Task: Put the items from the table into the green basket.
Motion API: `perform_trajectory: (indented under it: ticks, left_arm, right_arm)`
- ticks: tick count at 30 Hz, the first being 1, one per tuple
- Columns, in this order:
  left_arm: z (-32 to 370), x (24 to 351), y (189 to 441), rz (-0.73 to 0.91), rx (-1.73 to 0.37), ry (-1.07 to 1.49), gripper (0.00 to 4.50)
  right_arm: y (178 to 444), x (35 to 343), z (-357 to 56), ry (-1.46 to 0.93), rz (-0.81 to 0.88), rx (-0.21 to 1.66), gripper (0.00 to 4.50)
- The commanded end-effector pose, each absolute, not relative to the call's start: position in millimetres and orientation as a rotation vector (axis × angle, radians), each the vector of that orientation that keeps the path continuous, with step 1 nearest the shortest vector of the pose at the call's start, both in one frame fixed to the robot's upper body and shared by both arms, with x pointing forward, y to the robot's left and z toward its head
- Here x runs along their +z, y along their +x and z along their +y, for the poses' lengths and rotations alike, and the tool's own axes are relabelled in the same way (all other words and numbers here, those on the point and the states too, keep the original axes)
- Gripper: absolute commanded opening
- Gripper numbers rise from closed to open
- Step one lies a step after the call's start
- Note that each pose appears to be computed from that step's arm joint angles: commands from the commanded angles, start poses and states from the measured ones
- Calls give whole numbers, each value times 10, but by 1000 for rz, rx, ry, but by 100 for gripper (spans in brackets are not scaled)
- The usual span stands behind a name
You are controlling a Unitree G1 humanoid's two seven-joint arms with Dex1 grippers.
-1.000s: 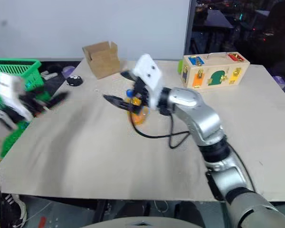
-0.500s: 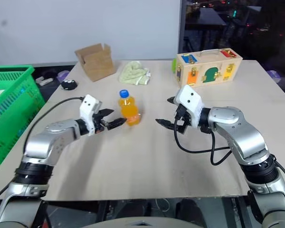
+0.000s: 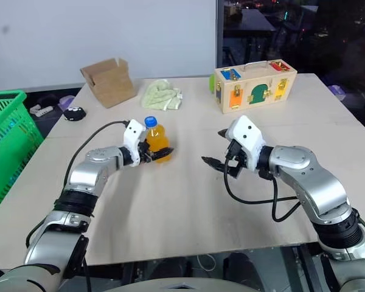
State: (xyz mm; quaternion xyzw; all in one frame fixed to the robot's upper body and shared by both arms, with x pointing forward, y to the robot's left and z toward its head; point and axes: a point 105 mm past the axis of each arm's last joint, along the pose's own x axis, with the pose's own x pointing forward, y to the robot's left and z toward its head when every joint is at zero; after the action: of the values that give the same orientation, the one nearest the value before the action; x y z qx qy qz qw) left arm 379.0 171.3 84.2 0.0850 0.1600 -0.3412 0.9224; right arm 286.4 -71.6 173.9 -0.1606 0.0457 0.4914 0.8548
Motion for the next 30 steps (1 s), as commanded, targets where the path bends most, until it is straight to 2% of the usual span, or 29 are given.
perform_trajectory:
  ticks: [1,3,7,12,15,21,26,30]
  left_arm:
    - [1758,1078,3805,228,-679,152,312]
    - [1856,1331,3732,145,-643,114,312]
    - [2064,1764,3524,34,-563,60,312]
    - [2591,2171,3252,-11,-392,2,312]
    - [3011,2377,3090,-14,-237,24,312]
    - [3927,2987,2707,-75,89,92,312]
    - [4670,3259,2434,-53,313,145,312]
    - [4990,3325,2348,-47,394,162,312]
  right_arm:
    - [2796,1905,-621,-297,-1,1085,439]
    - [2778,1863,-462,-234,-35,1167,439]
    - [2912,1724,-247,-181,-76,1235,439]
    - [3142,1584,49,-120,-119,1314,439]
    - [3180,1644,218,-80,-166,1383,439]
    - [2956,1901,508,-16,-274,1584,439]
    - [2844,2009,689,-31,-323,1655,439]
    - [2812,2097,758,-29,-351,1661,439]
